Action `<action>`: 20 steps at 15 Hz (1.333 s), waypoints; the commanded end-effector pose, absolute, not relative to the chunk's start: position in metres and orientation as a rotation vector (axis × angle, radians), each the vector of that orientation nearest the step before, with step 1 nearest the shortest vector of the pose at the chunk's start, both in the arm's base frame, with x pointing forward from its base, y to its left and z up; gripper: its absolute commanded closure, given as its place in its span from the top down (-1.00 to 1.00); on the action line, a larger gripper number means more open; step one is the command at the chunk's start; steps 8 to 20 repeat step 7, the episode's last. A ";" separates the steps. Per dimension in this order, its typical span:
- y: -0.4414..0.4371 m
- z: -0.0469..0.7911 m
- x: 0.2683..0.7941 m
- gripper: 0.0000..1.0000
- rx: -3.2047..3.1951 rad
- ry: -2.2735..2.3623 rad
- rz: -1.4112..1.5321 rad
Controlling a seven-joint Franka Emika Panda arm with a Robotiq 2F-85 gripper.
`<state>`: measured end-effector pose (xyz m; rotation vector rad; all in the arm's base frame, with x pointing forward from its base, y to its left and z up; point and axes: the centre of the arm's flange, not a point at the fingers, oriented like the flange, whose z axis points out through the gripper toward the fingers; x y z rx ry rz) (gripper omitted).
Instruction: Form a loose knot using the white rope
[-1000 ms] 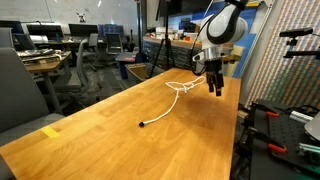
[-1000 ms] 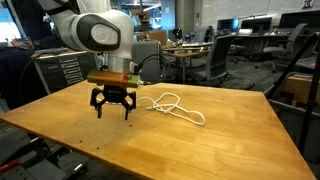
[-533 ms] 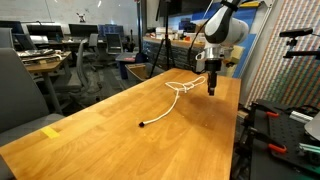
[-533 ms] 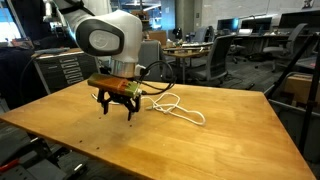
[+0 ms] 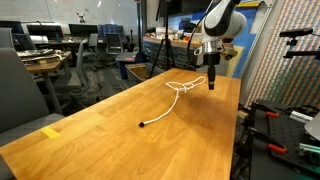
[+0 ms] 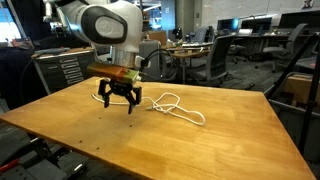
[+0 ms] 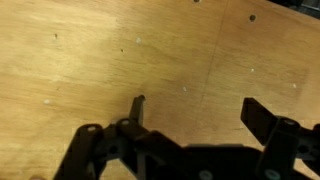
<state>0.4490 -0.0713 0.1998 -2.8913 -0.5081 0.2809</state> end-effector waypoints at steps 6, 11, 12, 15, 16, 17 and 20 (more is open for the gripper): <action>-0.096 0.320 0.448 1.00 -2.839 -0.395 0.166; -0.097 0.327 0.445 1.00 -2.838 -0.394 0.158; -0.097 0.327 0.445 1.00 -2.838 -0.394 0.158; -0.097 0.327 0.445 1.00 -2.838 -0.394 0.158; -0.097 0.327 0.445 1.00 -2.838 -0.394 0.158; -0.097 0.327 0.445 1.00 -2.838 -0.394 0.158; -0.097 0.327 0.445 1.00 -2.838 -0.394 0.158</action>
